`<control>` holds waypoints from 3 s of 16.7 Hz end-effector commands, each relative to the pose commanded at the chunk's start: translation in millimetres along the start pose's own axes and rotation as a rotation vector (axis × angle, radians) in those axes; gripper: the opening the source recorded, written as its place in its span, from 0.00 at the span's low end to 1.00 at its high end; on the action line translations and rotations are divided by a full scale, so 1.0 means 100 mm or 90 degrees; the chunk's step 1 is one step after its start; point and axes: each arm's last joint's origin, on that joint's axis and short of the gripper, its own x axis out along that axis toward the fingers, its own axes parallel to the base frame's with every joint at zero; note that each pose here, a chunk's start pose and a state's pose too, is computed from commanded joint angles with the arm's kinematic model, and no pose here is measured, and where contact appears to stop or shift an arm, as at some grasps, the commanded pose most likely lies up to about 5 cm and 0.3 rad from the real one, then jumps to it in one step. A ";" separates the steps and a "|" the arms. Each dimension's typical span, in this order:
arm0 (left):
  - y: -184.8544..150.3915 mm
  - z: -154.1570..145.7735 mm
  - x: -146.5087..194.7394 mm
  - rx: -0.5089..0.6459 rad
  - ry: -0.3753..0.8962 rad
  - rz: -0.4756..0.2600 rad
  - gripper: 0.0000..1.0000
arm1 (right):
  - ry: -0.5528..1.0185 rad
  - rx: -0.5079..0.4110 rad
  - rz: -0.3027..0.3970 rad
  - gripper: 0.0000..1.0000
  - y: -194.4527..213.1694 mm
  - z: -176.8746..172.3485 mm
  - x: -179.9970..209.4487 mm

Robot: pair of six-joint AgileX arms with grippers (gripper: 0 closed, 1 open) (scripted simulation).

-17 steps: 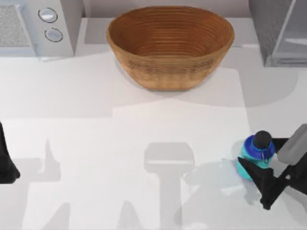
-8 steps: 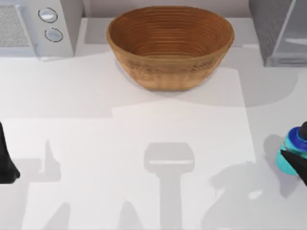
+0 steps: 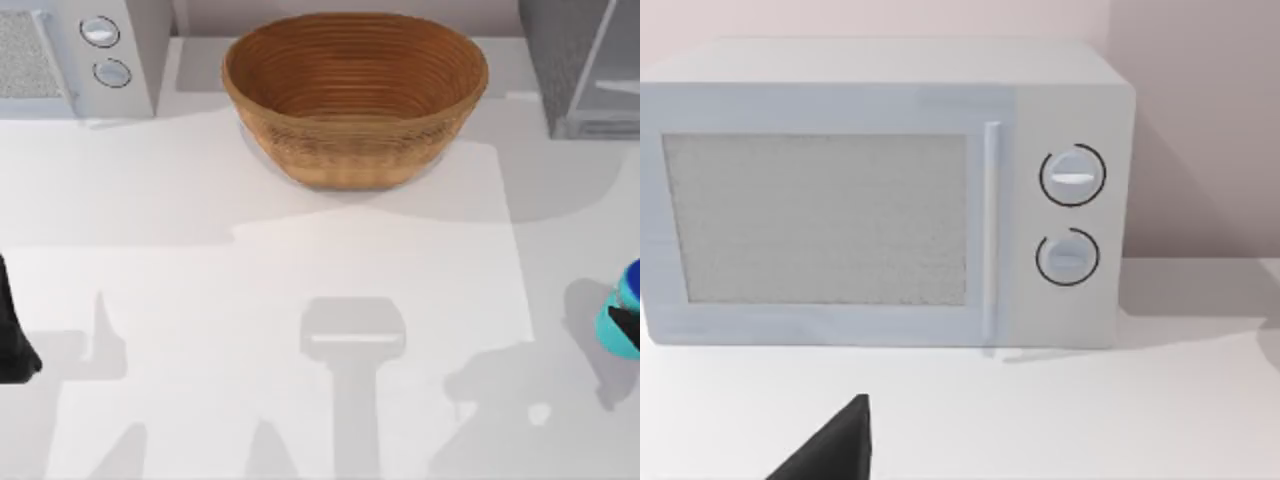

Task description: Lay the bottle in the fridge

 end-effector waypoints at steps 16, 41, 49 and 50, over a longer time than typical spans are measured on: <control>0.00 0.00 0.00 0.000 0.000 0.000 1.00 | -0.087 0.005 -0.330 0.01 0.60 0.43 -0.40; 0.00 0.00 0.00 0.000 0.000 0.000 1.00 | -0.229 0.049 -0.491 0.01 0.25 1.32 -0.48; 0.00 0.00 0.00 0.000 0.000 0.000 1.00 | -0.191 0.067 -0.486 0.01 -1.21 1.28 0.38; 0.00 0.00 0.00 0.000 0.000 0.000 1.00 | -0.187 0.070 -0.486 0.01 -1.38 1.17 0.49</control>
